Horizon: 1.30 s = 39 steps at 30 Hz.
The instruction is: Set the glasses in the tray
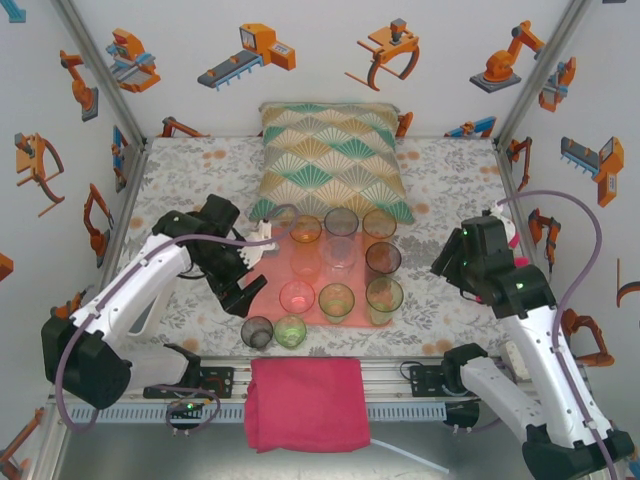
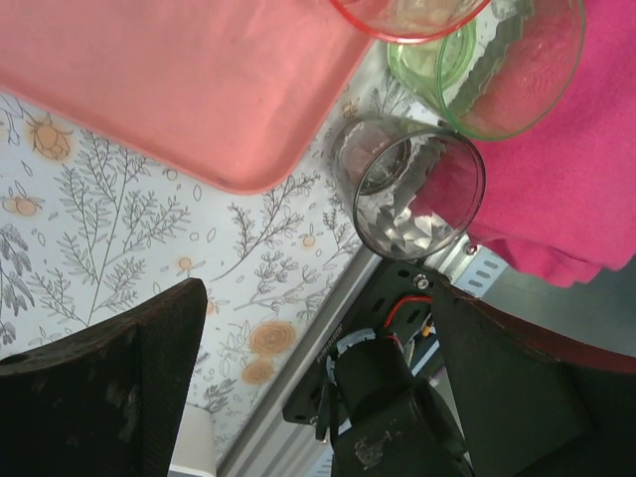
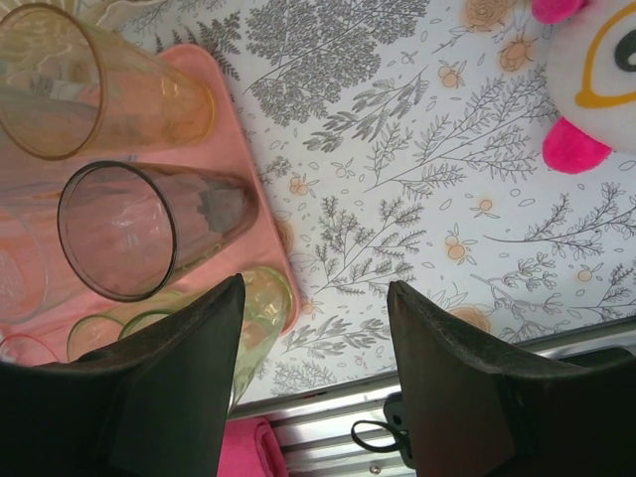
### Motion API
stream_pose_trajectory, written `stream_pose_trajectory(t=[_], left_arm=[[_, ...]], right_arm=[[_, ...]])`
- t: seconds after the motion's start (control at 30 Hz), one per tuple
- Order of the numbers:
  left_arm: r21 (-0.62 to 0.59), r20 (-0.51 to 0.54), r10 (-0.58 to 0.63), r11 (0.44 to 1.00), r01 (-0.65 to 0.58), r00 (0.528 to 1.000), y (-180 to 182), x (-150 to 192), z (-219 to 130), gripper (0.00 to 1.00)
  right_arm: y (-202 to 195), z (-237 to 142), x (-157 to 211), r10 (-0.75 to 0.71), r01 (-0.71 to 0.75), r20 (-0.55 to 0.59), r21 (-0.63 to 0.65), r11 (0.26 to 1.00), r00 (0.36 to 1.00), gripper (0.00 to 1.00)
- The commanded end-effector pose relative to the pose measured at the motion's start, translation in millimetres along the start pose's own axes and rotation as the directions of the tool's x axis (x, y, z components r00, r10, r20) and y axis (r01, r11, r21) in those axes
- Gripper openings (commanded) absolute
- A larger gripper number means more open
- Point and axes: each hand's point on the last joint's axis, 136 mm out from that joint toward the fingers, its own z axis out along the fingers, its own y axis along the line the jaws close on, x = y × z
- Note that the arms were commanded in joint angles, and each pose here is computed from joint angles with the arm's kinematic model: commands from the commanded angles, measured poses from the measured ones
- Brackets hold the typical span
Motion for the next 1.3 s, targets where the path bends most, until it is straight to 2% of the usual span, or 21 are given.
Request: stream_pose_trajectory(t=[0.0,0.13,0.27,0.47,0.63,0.87,1.27], left_arm=[[0.000,0.017,0.005,1.000,-0.005,1.000,-4.4,-3.4,8.5,0.86],[-0.064,0.006,0.019,0.998,-0.019,1.000,-1.4,-3.0,18.6,0.87],[-0.057,0.014,0.026,0.998,-0.025,1.000,-6.6,-2.5,20.3,0.87],[-0.044,0.021,0.024,0.999,-0.023,0.999,-10.3,-2.7,20.7,0.85],[-0.041,0.020,0.012,0.999,-0.011,1.000,-10.5,-1.8,26.2,0.85],[-0.061,0.022,0.015,0.998,-0.014,1.000,-6.3,-4.3,32.0,0.85],[-0.095,-0.009,0.049,0.994,-0.050,0.999,-6.0,4.6,50.5,0.77]], right_arm=[[5.3,-0.8,7.6,-0.051,0.049,-0.064,-0.024,0.999,0.997,0.56],[12.8,1.6,14.1,-0.073,0.067,-0.105,-0.062,0.996,0.992,0.56],[36.3,0.7,22.2,-0.117,0.087,-0.151,-0.192,0.978,0.982,0.56],[55.0,-1.5,33.1,-0.157,0.090,-0.208,-0.297,0.951,0.965,0.54],[48.9,-0.5,31.6,-0.146,0.090,-0.197,-0.267,0.959,0.969,0.54],[27.8,2.7,26.4,-0.115,0.090,-0.168,-0.152,0.984,0.979,0.54],[17.3,7.5,27.9,-0.092,0.077,-0.162,-0.098,0.992,0.982,0.55]])
